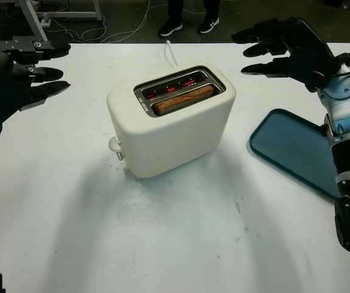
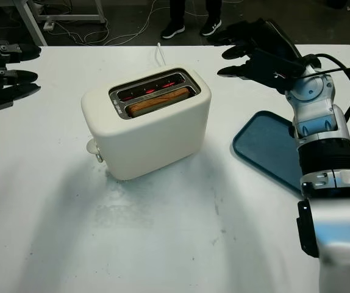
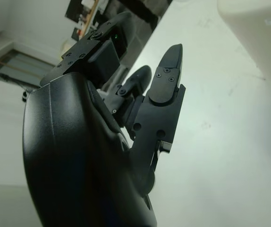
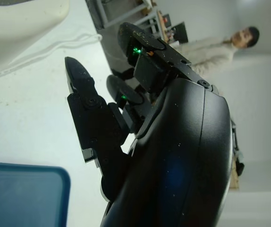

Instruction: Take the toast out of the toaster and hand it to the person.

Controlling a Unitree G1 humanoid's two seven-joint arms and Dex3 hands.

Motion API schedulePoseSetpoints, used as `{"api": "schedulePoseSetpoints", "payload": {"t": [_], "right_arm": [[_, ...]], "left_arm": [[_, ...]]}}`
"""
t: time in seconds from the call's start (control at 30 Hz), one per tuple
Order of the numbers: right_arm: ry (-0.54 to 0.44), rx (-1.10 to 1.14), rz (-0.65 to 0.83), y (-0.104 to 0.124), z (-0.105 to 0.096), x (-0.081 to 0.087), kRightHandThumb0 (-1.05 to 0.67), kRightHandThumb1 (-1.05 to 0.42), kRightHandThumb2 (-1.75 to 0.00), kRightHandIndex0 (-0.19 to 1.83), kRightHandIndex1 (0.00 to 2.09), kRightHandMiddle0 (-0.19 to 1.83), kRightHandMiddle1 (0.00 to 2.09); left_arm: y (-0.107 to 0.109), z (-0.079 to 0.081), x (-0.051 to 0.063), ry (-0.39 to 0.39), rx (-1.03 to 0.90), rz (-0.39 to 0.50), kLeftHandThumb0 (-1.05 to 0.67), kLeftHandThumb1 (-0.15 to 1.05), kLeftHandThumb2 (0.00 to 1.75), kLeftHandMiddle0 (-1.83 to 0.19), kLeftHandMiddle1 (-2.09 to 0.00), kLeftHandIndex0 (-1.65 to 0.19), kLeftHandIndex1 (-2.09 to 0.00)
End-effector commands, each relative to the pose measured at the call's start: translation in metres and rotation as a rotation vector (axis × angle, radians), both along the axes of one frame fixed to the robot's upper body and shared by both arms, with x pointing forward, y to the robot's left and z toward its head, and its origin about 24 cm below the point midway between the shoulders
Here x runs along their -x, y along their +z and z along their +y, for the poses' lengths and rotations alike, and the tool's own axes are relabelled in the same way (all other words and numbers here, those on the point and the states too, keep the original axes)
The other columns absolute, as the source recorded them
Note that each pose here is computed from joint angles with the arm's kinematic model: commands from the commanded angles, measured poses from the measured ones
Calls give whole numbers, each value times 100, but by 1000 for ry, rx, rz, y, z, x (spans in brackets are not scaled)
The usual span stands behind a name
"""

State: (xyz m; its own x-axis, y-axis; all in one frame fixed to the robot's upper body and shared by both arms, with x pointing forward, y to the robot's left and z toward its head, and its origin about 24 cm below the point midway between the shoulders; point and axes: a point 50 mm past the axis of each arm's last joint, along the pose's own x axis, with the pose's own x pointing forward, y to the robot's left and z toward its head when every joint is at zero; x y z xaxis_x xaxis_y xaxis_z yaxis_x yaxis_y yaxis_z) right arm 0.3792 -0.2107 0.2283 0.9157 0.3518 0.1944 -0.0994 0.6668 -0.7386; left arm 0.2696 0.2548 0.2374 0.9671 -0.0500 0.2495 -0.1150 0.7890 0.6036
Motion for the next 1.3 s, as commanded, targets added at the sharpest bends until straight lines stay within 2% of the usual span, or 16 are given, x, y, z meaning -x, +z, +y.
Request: {"api": "schedulePoseSetpoints", "payload": {"t": [0.0,0.63,0.9,1.27], "right_arm": [[-12,-4,0,-2,-3,3,-23,-81,-1,75,23,79,0],[-21,9,-29,0,-6,7,-23,-81,0,79,18,79,0],[-9,8,-32,0,-4,9,-21,-81,0,80,15,80,0],[-6,4,-31,1,-3,10,-20,-81,0,81,13,80,0]], "left_arm": [[1,2,3,9,1,-2,-14,90,2,-75,-17,-73,-1],[-3,-2,5,-24,8,-4,-22,90,0,-75,-25,-75,-2],[-2,-4,11,-18,9,-9,-24,91,0,-71,-26,-73,-1],[1,-6,12,-36,26,-19,-21,92,1,-69,-29,-72,0]]}}
